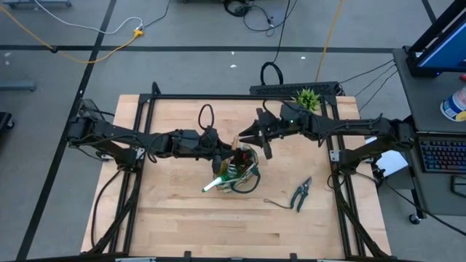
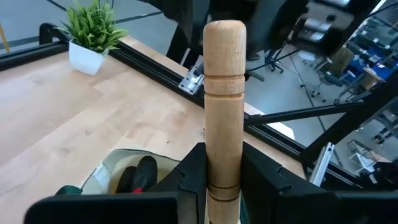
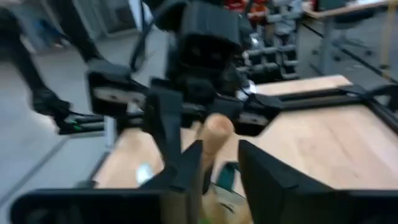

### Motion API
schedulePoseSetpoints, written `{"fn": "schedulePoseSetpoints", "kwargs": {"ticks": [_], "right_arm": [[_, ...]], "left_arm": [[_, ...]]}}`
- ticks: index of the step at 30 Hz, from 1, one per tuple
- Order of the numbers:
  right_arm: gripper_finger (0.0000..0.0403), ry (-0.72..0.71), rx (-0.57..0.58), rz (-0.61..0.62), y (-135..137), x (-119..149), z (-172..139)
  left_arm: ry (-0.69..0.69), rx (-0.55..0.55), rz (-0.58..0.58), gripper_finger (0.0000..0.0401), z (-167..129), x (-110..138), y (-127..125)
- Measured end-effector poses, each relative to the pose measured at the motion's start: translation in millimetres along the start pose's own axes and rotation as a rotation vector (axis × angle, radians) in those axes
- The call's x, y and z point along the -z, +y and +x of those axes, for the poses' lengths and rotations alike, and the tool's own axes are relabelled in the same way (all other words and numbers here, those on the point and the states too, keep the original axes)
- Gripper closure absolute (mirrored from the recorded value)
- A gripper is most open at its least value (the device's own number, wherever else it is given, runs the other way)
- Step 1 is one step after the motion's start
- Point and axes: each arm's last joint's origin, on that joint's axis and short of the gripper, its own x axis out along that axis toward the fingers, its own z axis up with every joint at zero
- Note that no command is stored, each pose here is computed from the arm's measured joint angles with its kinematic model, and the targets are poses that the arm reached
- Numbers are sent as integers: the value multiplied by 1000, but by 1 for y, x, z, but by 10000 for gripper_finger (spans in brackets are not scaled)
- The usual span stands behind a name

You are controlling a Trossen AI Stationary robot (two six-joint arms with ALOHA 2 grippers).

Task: Pick & Place Garden tools in Gardening bag
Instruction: Put the hand rake into the gardening bag

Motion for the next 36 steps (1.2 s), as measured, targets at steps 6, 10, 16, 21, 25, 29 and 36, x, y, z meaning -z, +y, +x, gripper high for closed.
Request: {"fn": "schedulePoseSetpoints", "kwargs": {"ticks": [6, 10, 16, 21, 25, 29, 36], "right_arm": [[219, 5, -53, 65, 0, 0, 0], [169, 10, -57, 119, 2, 0, 0], [128, 1, -29, 190, -1, 3, 6], [120, -59, -61, 219, -2, 3, 17], [124, -77, -72, 249, -4, 7, 25], [138, -93, -74, 287, -5, 7, 27], [204, -111, -32, 299, -6, 7, 28]], "left_arm": [[-5, -15, 14, 331, 0, 1, -1], [-16, -9, 14, 331, 0, 0, -1], [-78, 41, 17, 331, -1, -5, -9], [-73, 42, 18, 331, -2, -3, -12], [-75, 40, 14, 331, -2, -2, -13], [-74, 37, 16, 331, -2, -1, -15], [-51, 19, 15, 331, -2, 1, -13]]}}
